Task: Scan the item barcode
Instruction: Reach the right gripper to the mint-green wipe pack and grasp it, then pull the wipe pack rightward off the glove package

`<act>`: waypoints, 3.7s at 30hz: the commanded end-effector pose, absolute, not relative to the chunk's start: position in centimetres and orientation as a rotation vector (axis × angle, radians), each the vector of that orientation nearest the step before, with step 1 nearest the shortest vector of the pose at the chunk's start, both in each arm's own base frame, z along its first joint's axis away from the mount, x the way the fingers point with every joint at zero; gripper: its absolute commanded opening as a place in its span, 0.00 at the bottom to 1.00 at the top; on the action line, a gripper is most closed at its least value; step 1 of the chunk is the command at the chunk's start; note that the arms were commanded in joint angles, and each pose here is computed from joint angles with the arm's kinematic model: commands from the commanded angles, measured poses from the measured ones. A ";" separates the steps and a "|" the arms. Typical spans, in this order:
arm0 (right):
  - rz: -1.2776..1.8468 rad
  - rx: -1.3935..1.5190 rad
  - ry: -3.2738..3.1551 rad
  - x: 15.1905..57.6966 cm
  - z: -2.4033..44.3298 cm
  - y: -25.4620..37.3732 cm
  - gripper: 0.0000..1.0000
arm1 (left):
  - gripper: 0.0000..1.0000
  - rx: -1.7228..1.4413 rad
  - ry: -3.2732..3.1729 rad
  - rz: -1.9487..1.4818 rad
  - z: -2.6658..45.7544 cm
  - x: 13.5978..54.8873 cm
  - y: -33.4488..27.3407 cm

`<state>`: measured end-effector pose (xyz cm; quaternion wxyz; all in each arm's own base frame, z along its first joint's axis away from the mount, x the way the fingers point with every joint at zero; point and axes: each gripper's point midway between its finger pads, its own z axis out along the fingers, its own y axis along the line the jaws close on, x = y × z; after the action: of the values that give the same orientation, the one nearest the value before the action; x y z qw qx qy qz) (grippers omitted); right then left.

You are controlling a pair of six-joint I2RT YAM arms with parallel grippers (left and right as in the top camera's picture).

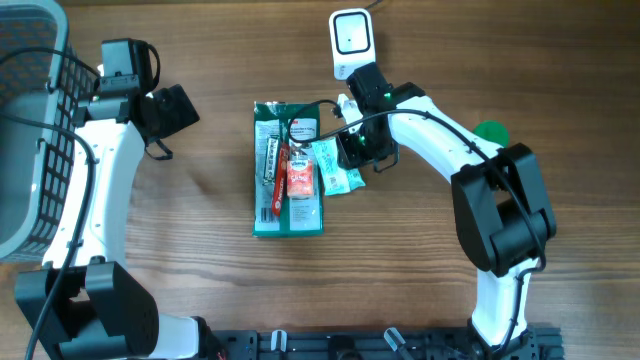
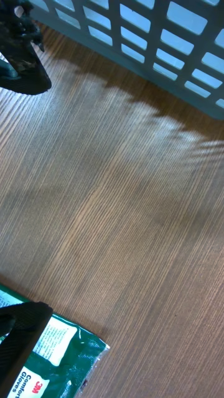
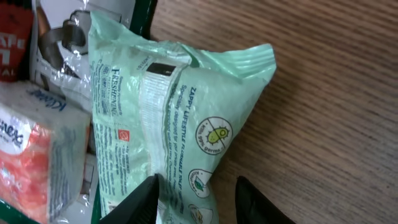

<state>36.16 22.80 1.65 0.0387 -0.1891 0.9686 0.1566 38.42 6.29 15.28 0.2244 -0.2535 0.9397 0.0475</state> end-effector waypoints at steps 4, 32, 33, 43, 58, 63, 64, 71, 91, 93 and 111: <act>0.659 -0.535 2.963 36.2 3.6 24.0 0.35 | 1.00 -0.688 2.577 0.145 16.0 38.6 6.7; 0.825 -0.409 2.925 36.0 2.7 23.3 0.28 | 1.00 -0.687 2.577 0.145 16.0 38.6 6.7; 0.883 -0.401 2.887 36.4 4.1 23.6 0.30 | 1.00 -0.688 2.577 0.145 16.0 38.6 6.7; 0.920 -0.195 2.923 35.8 3.7 23.1 0.35 | 1.00 -0.688 2.577 0.145 16.0 38.6 6.7; 1.158 -0.152 2.802 35.4 2.7 24.6 0.38 | 1.00 -0.687 2.577 0.145 16.0 38.6 6.7; 1.103 -0.120 2.818 35.6 2.1 23.9 0.37 | 1.00 -0.687 2.577 0.145 16.0 38.6 6.7; 1.093 -0.121 2.823 35.6 1.9 24.0 0.37 | 1.00 -0.688 2.577 0.145 16.0 38.6 6.7; 0.927 -0.126 2.862 35.2 0.5 24.4 0.36 | 1.00 -0.688 2.577 0.145 16.0 38.6 6.7; 0.874 -0.115 2.849 36.0 2.4 20.3 0.33 | 1.00 -0.688 2.577 0.145 16.0 38.6 6.7; 0.875 -0.124 2.852 35.8 2.3 20.5 0.34 | 1.00 -0.688 2.577 0.145 16.0 38.6 6.7; 1.011 -0.194 2.781 35.6 3.7 21.3 0.04 | 1.00 -0.688 2.577 0.145 16.0 38.6 6.7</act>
<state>35.57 20.63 1.63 0.0791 -0.0377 0.9504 0.2984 38.42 6.29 15.28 0.2244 -0.2535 0.9397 0.0475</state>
